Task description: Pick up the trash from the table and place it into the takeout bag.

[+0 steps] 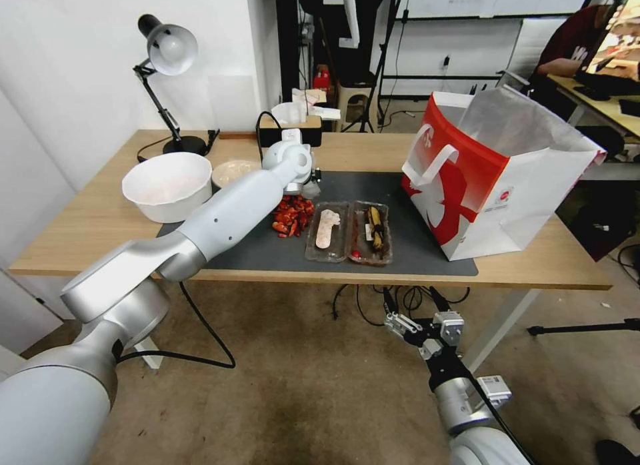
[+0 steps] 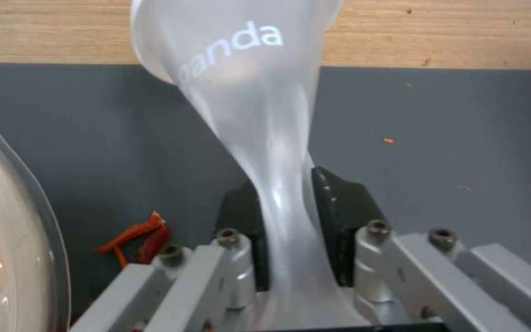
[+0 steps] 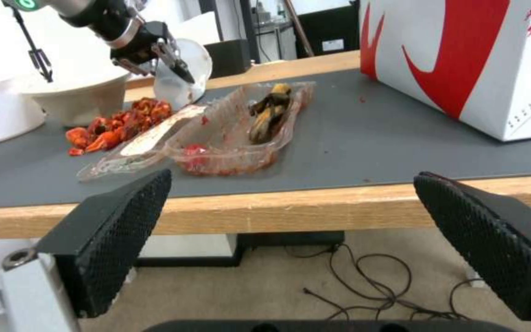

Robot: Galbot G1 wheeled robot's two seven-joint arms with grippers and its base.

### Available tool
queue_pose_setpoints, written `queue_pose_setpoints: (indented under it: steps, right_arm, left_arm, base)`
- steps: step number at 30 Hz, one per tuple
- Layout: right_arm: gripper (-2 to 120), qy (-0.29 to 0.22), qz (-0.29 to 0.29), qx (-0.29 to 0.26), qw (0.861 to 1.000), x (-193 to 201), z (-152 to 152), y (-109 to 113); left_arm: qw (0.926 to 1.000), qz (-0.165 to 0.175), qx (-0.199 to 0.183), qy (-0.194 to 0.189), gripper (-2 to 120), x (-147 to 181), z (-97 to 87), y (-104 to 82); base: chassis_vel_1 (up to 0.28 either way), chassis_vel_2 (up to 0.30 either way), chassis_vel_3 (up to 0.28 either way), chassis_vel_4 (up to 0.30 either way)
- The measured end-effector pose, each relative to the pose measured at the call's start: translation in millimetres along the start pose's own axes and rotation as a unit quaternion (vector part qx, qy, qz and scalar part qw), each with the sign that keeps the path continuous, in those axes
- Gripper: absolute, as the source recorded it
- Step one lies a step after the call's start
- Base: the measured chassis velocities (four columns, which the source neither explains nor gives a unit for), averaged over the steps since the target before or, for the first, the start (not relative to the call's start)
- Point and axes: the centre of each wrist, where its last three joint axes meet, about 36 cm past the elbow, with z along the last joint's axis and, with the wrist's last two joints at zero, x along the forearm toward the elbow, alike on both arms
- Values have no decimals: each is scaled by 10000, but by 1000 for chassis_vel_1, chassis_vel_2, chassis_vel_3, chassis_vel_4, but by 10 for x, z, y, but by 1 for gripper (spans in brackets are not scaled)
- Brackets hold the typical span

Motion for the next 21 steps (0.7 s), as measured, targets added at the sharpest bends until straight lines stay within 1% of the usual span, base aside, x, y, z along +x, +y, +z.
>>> queue_pose_setpoints:
  steps: [1, 2, 4, 5, 7, 8, 9, 11, 13, 14, 15, 17, 18, 19, 20, 21]
  right_arm:
    - [100, 0, -1, 0, 10000, 0, 0, 0]
    - [100, 0, -1, 0, 10000, 0, 0, 0]
    - [100, 0, 0, 0, 10000, 0, 0, 0]
    - [100, 0, 0, 0, 10000, 0, 0, 0]
    - [100, 0, 0, 0, 10000, 0, 0, 0]
    - [100, 0, 0, 0, 10000, 0, 0, 0]
    - [100, 0, 0, 0, 10000, 0, 0, 0]
    - [100, 0, -1, 0, 10000, 0, 0, 0]
    - [100, 0, 0, 0, 10000, 0, 0, 0]
    - [100, 0, 0, 0, 10000, 0, 0, 0]
    - [100, 0, 0, 0, 10000, 0, 0, 0]
    - [100, 0, 0, 0, 10000, 0, 0, 0]
    - [100, 0, 0, 0, 10000, 0, 0, 0]
    - [100, -1, -1, 0, 10000, 0, 0, 0]
    - [100, 0, 0, 0, 10000, 0, 0, 0]
    - [100, 0, 0, 0, 10000, 0, 0, 0]
  left_arm:
    - [10000, 30, 27, -31, 11, 10, -8, 5]
    - [10000, 30, 27, -31, 11, 10, -8, 5]
    - [9998, 130, 112, -122, 7, 40, -33, 12]
    - [9998, 130, 112, -122, 7, 40, -33, 12]
    - [9992, 278, 192, -231, 2, 89, -54, 14]
    - [9986, 362, 235, -294, 2, 126, -72, 15]
    - [9986, 362, 235, -294, 2, 126, -72, 15]
    - [9976, 475, 314, -392, 2, 195, -112, 22]
    - [9950, 689, 466, -561, 2, 315, -162, 39]
    - [9950, 689, 466, -561, 2, 315, -162, 39]
    - [9930, 808, 530, -676, 2, 384, -184, 52]
    - [9848, 1186, 482, -1176, 2, 655, -216, 39]
    - [9848, 1186, 482, -1176, 2, 655, -216, 39]
    - [9787, 1384, 397, -1463, 2, 803, -226, 22]
    - [9668, 1688, 240, -1905, 2, 1029, -243, 8]
    - [9550, 1938, 102, -2243, 2, 1204, -257, 17]
  base:
    - [0, 0, 0, 0]
    - [0, 0, 0, 0]
    - [0, 0, 0, 0]
    - [0, 0, 0, 0]
    - [0, 0, 0, 0]
    - [0, 0, 0, 0]
    - [0, 0, 0, 0]
    - [0, 0, 0, 0]
    - [0, 0, 0, 0]
    - [0, 0, 0, 0]
    - [0, 0, 0, 0]
    - [0, 0, 0, 0]
    - [0, 0, 0, 0]
    - [0, 0, 0, 0]
    - [0, 0, 0, 0]
    - [0, 0, 0, 0]
